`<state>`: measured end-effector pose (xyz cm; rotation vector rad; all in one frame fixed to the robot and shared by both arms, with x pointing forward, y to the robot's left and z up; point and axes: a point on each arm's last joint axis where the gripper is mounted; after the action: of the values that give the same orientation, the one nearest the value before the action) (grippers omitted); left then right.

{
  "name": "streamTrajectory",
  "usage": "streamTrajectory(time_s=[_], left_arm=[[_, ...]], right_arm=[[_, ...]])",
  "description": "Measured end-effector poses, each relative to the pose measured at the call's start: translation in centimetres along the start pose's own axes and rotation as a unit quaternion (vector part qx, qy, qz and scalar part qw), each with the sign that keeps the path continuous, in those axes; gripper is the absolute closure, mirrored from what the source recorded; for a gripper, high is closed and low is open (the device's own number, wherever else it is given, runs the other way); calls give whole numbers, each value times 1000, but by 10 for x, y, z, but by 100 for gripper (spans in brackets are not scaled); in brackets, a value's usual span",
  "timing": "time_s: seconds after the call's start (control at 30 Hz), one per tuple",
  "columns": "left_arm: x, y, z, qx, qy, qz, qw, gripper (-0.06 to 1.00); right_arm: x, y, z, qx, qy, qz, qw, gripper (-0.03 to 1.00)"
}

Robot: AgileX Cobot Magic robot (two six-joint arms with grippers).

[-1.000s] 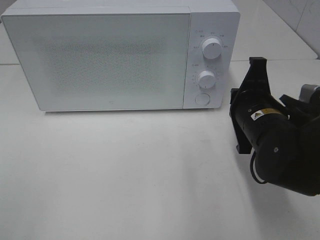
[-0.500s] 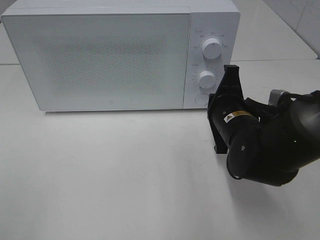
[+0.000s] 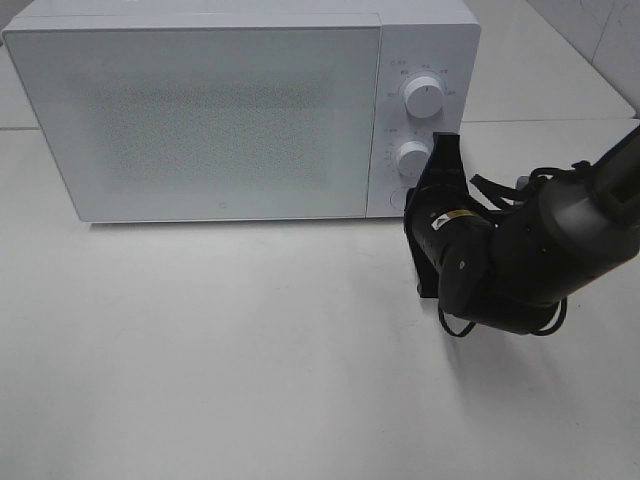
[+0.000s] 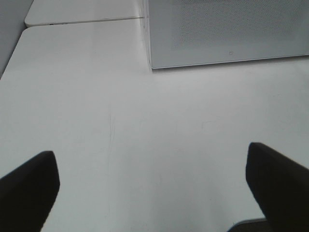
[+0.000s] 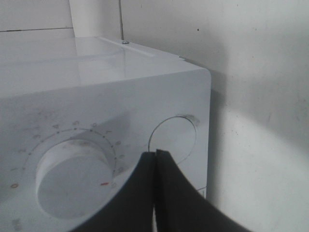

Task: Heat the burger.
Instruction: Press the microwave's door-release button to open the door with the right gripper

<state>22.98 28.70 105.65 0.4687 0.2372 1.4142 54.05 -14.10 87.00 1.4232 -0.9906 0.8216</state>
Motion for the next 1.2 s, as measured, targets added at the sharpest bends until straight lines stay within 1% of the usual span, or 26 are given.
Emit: streamTrajectory(time_s=[0.2, 0.53, 0.67, 1.2], left_arm=[[0, 0, 0, 0, 0, 0, 1000, -3], [0, 0, 0, 0, 0, 0, 1000, -3], [0, 0, 0, 0, 0, 0, 1000, -3], [0, 0, 0, 0, 0, 0, 1000, -3]], right_arm=[[0, -15, -1, 1, -4, -10, 1000, 96], [4, -27, 4, -5, -11, -17, 1000, 96], [-1, -33, 0, 2, -8, -31, 1000, 96], [-6, -45, -5, -6, -17, -34, 999, 96]])
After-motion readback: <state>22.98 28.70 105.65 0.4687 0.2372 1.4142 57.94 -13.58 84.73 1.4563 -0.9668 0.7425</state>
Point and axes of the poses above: a point on each arm's last joint axis where the gripper is mounted, y pointing back along that axis away from the gripper, x along the wrist's bending axis when the last joint is at zero, z = x × y, and after that the axes turned 6 degrees about -y, right-handed
